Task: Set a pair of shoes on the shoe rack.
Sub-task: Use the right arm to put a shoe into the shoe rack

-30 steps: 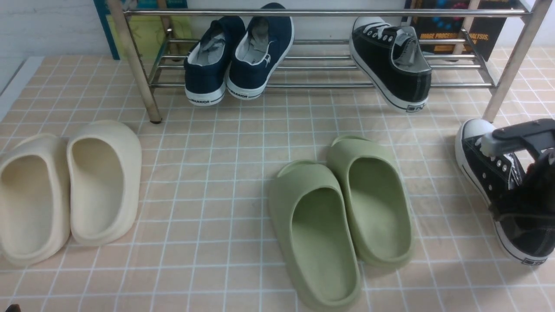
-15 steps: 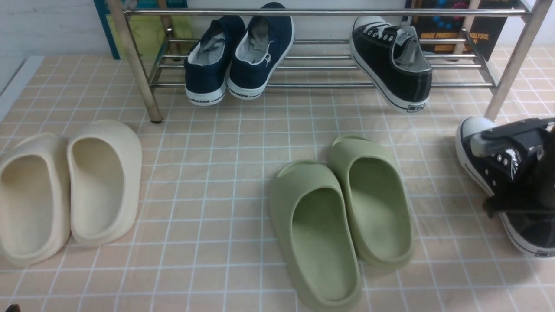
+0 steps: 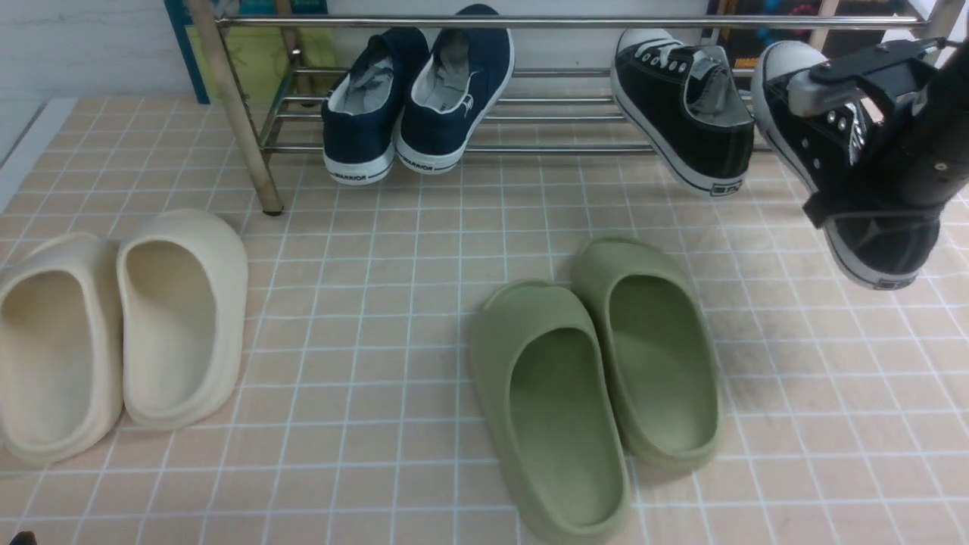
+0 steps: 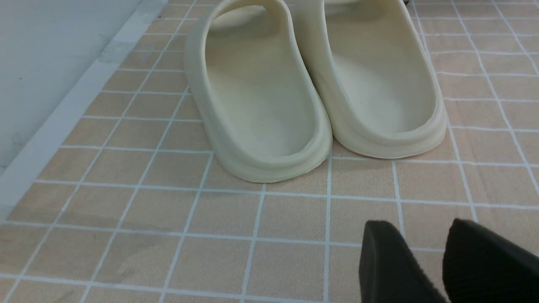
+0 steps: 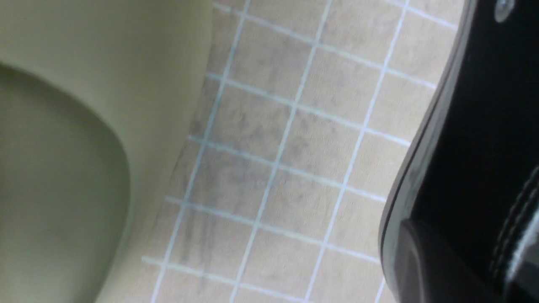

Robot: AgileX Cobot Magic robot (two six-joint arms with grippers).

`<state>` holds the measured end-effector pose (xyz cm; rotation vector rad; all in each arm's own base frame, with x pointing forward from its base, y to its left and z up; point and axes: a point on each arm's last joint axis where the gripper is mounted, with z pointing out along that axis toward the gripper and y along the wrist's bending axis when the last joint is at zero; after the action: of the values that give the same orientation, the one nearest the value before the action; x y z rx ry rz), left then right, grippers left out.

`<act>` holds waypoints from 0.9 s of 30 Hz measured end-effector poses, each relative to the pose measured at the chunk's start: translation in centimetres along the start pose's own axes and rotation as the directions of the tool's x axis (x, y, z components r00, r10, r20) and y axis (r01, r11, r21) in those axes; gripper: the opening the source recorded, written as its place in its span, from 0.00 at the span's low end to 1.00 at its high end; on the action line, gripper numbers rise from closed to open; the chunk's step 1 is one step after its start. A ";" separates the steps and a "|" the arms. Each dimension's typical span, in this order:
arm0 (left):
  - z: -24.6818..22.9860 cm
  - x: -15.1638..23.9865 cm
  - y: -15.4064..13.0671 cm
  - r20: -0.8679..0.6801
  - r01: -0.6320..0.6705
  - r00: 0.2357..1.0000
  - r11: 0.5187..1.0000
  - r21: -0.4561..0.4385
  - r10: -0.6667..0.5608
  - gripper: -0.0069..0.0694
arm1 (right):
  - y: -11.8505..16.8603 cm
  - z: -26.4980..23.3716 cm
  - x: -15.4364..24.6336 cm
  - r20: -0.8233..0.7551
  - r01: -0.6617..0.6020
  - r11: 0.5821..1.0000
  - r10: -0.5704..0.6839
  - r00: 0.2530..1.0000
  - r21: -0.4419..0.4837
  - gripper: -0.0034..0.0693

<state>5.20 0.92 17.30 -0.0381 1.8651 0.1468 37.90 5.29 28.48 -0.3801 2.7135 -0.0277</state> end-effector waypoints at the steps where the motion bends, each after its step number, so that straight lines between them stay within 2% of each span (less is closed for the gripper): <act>1: 0.0 0.0 0.0 0.000 0.000 1.000 1.000 0.000 0.000 0.40 | -0.1 0.5 -0.6 -0.005 0.004 1.000 -0.004 1.000 0.006 0.05; 7: 0.0 0.0 0.0 0.000 0.000 1.000 1.000 0.000 0.000 0.40 | -0.8 2.8 -4.2 0.019 0.025 0.999 -0.025 1.000 0.034 0.05; 13: 0.0 0.0 0.0 0.000 0.000 1.000 1.000 0.000 0.000 0.40 | -1.1 4.8 -7.3 0.058 0.141 0.989 -0.143 0.988 0.039 0.05; 17: 0.0 0.0 0.0 0.000 0.000 1.000 1.000 0.000 0.000 0.40 | -1.2 6.3 -8.7 0.073 0.162 0.986 -0.164 0.984 0.033 0.05; 27: 0.0 0.0 0.0 0.000 0.000 1.000 1.000 0.000 0.000 0.40 | -1.3 6.4 -9.9 0.108 0.202 0.978 -0.206 0.973 0.046 0.06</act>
<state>5.20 0.92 17.30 -0.0381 1.8651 0.1468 49.46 6.90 26.53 -0.6295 2.5497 -0.1073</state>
